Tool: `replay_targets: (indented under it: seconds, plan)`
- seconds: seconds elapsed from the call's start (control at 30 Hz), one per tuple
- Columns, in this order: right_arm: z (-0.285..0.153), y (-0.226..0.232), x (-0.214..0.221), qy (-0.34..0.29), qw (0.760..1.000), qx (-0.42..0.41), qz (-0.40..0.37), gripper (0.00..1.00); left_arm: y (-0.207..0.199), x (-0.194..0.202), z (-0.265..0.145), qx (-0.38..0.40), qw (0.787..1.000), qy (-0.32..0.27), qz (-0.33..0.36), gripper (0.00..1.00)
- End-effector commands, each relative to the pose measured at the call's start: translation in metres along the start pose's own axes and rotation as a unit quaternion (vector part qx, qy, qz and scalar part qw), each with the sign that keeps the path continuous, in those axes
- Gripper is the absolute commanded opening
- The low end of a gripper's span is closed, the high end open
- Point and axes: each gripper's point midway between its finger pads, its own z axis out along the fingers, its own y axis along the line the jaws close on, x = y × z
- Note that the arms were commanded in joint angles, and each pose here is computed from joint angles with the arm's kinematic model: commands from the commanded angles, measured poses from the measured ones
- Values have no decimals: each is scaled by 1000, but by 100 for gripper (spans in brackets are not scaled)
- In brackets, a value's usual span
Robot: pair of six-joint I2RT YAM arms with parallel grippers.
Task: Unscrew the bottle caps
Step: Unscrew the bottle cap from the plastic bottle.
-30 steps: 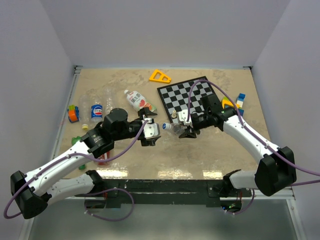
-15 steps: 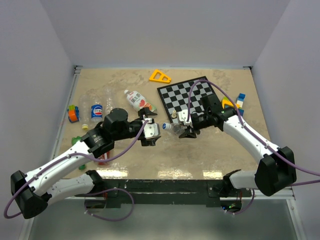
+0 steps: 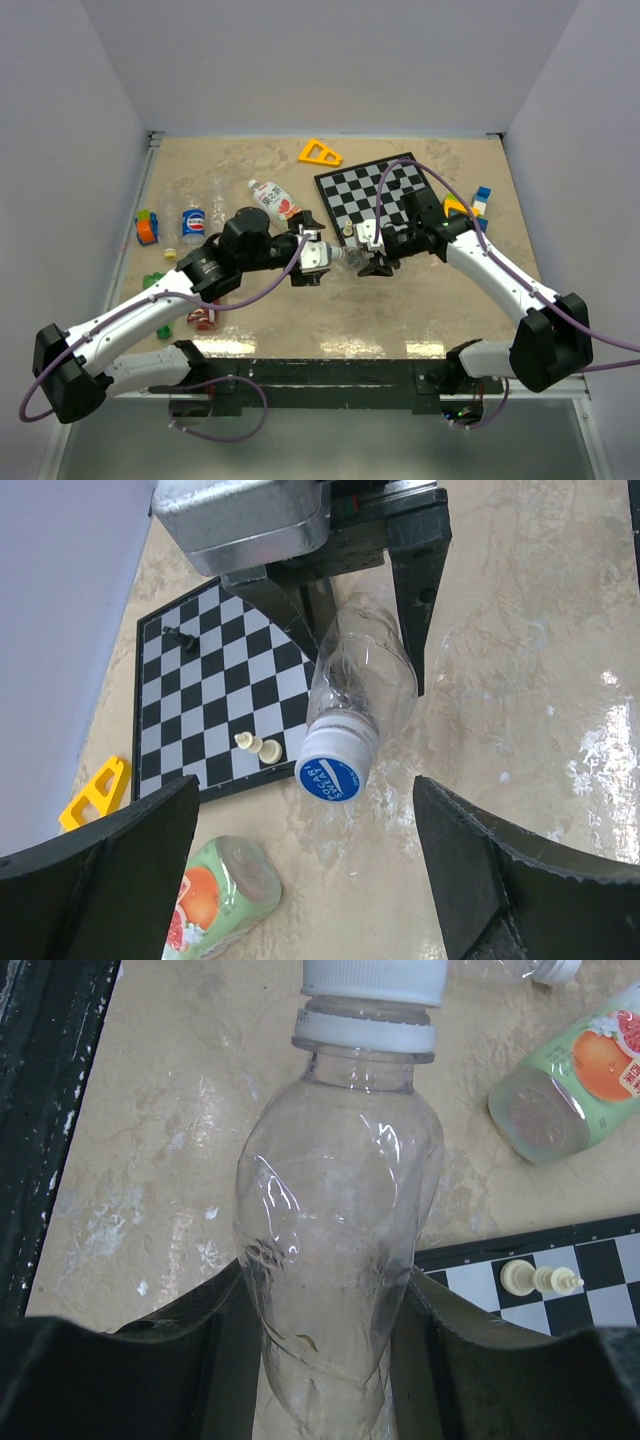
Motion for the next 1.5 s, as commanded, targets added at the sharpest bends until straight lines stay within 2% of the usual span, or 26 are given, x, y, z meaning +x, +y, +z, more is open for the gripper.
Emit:
replay_targets:
  seconds: [0.0,0.2,0.43,0.53,0.6,0.73,1.0,1.27,1.4,1.47]
  plan:
    - [-3,-4,-11,-15,1000,0,-14,0,14,-34,3,-2,998,-52,27,89]
    - [-2,-3,-10,-14,1000,-1,-14,0,6,-28,13,30,998,-44,19,73]
    - [-2,-3,-11,-15,1000,-2,-15,0,2,-24,20,48,998,-33,8,44]
    - [-3,-3,-11,-14,1000,-1,-15,0,1,-23,19,51,998,-31,7,43]
    - [-2,-3,-11,-14,1000,-1,-14,0,0,-22,19,51,998,-30,6,48]
    - [-2,-3,-11,-14,1000,-1,-14,0,-1,-21,18,53,998,-28,7,52]
    - [-2,-3,-10,-14,1000,-2,-14,0,-4,-14,19,57,998,-18,6,47]
    - [-2,-3,-11,-15,1000,-3,-15,0,-6,-11,19,63,998,-14,5,47]
    - [-2,-3,-11,-15,1000,-3,-15,0,-8,-8,20,66,998,-11,3,34]
    - [-2,-3,-11,-15,1000,-3,-14,0,-8,-10,19,65,998,-12,3,18]
